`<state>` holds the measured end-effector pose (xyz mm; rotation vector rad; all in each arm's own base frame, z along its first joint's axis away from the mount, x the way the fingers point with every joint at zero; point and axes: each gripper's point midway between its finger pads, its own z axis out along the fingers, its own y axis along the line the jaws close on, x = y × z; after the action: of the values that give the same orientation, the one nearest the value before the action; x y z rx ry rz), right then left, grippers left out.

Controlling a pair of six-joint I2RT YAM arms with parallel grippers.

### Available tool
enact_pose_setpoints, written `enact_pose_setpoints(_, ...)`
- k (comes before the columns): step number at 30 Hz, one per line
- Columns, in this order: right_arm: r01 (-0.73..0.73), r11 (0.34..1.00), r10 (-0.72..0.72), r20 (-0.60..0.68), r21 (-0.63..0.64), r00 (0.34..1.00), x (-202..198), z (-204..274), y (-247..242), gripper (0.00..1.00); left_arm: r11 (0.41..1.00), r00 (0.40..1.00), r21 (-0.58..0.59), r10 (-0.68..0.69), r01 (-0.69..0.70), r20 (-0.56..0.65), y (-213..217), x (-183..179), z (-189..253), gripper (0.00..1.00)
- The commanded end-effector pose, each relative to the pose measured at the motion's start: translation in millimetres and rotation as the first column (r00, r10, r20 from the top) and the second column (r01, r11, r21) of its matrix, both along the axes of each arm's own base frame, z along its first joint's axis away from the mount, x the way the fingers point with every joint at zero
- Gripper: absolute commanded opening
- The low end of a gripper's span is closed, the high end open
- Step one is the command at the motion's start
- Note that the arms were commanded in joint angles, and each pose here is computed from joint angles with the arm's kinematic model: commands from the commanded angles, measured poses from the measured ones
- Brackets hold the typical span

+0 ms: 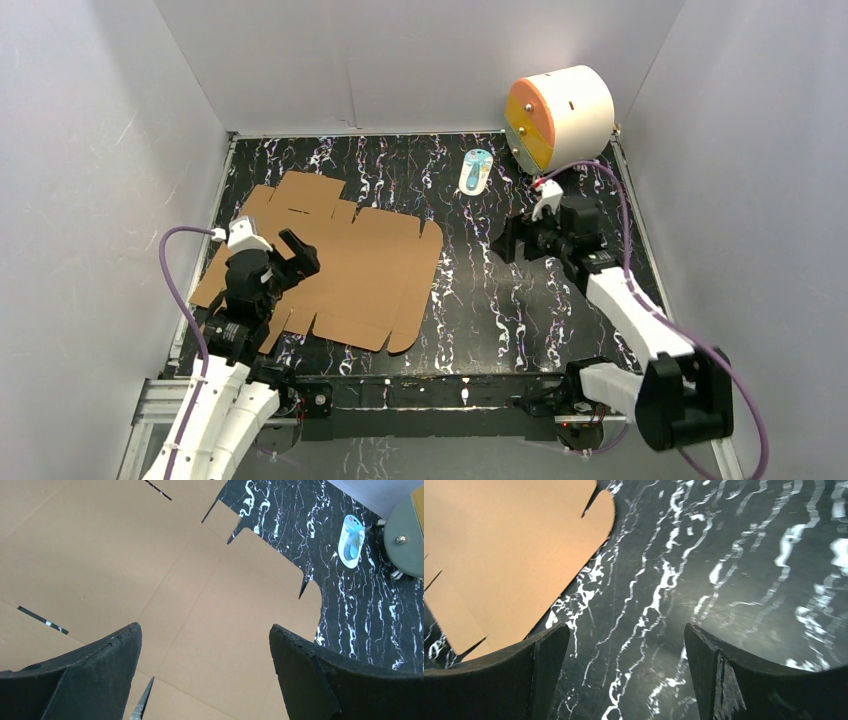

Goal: Fold the paper box

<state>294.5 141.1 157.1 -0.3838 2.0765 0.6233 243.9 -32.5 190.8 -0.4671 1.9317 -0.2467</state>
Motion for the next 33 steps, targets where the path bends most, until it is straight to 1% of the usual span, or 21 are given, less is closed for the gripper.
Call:
enact_pose_setpoints(1,-0.195,0.976,0.186,0.090,0.099,0.978,18,25,55,0.93,0.998,1.000,-0.068,0.004,-0.005,-0.011,-6,0,-1,0.96)
enact_pose_setpoints(4,-0.253,0.963,0.250,0.047,0.093,0.967,30,-2,81,0.91,0.999,1.000,-0.046,0.010,-0.011,-0.019,-3,1,0,0.96)
enact_pose_setpoints(6,-0.281,0.955,0.279,0.029,0.091,0.960,41,-16,95,0.89,0.999,1.000,-0.052,0.013,-0.014,-0.020,-4,1,0,0.96)
enact_pose_setpoints(9,-0.320,0.943,0.319,0.017,0.094,0.947,58,-31,115,0.87,0.999,1.000,-0.051,-0.017,0.016,-0.015,-8,4,-2,0.96)
enact_pose_setpoints(11,-0.342,0.935,0.346,-0.021,0.095,0.938,69,-50,126,0.84,0.999,1.000,-0.047,-0.001,0.000,-0.021,-4,5,-1,0.96)
enact_pose_setpoints(14,-0.355,0.930,0.360,-0.042,0.098,0.932,89,-64,137,0.81,0.998,1.000,-0.063,0.000,-0.001,-0.021,-3,7,-2,0.96)
enact_pose_setpoints(17,-0.359,0.927,0.367,-0.066,0.113,0.928,104,-78,146,0.78,0.997,0.999,-0.071,-0.027,0.026,-0.018,-8,8,-3,0.96)
enact_pose_setpoints(19,-0.366,0.922,0.377,-0.076,0.128,0.923,113,-83,153,0.75,0.997,0.999,-0.071,-0.027,0.025,-0.020,-8,9,-3,0.96)
enact_pose_setpoints(25,-0.410,0.886,0.443,-0.136,0.215,0.886,114,-95,171,0.68,0.996,0.999,-0.080,-0.035,0.033,-0.015,-9,10,-4,0.96)
enact_pose_setpoints(30,-0.418,0.873,0.467,-0.181,0.250,0.866,109,-109,175,0.62,0.996,0.999,-0.083,-0.037,0.036,-0.011,-9,11,-3,0.96)
enact_pose_setpoints(33,-0.428,0.865,0.482,-0.194,0.262,0.854,107,-114,177,0.56,0.995,0.999,-0.089,-0.050,0.049,-0.012,-12,11,-4,0.96)
